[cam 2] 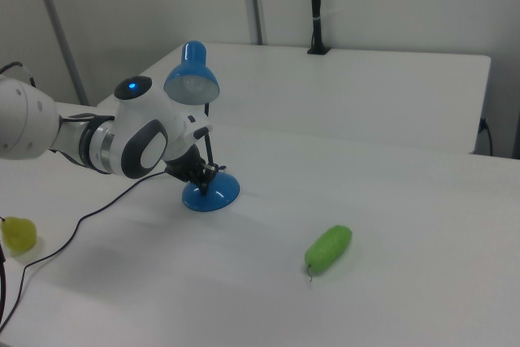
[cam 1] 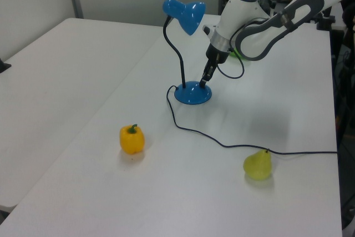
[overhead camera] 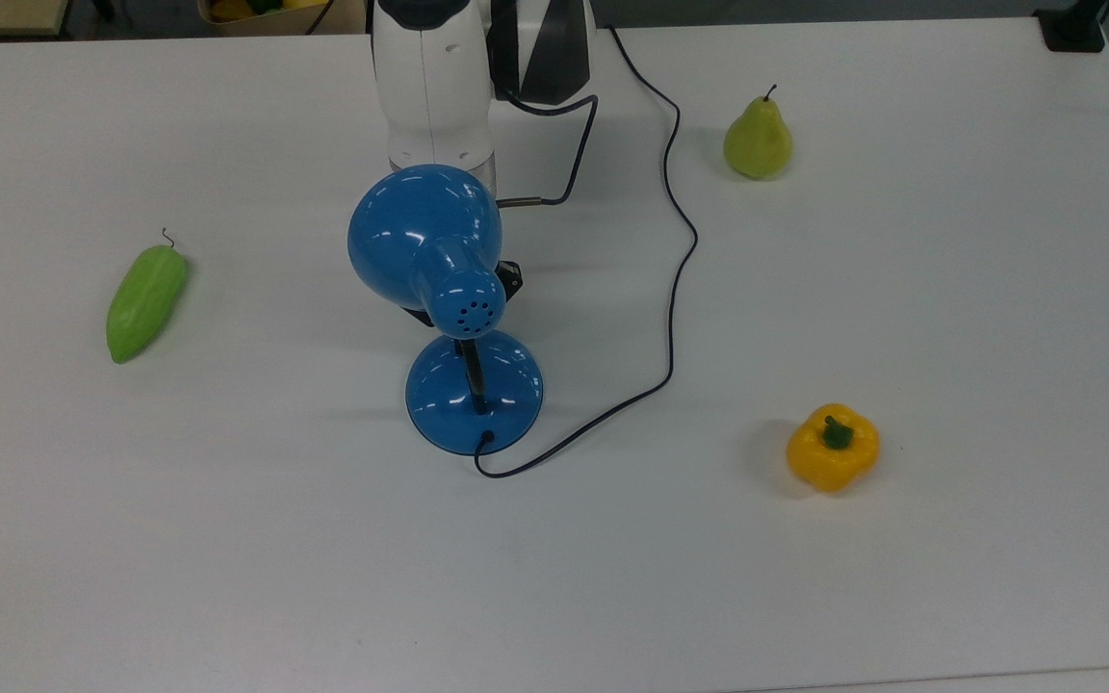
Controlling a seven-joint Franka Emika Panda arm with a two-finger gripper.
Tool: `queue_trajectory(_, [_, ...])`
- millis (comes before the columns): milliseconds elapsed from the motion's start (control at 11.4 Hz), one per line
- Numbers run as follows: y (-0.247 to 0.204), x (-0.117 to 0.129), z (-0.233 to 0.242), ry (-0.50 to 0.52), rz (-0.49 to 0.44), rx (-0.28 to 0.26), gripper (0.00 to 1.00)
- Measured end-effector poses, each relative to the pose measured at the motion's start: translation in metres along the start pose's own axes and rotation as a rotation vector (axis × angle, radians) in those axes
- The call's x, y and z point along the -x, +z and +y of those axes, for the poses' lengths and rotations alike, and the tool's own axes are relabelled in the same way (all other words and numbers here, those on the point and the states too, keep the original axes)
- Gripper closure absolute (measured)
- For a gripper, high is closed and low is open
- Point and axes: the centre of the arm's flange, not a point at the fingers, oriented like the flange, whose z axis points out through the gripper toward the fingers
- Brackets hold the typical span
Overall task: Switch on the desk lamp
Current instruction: 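Press the switch on the blue lamp base with the gripper, then lift the gripper up and away from the lamp base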
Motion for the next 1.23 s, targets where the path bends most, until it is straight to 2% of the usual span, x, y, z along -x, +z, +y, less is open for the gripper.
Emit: queue_trajectory(1231, [0.0032, -0.0014, -0.0062, -0.014, 0.016, 0.001, 0.99])
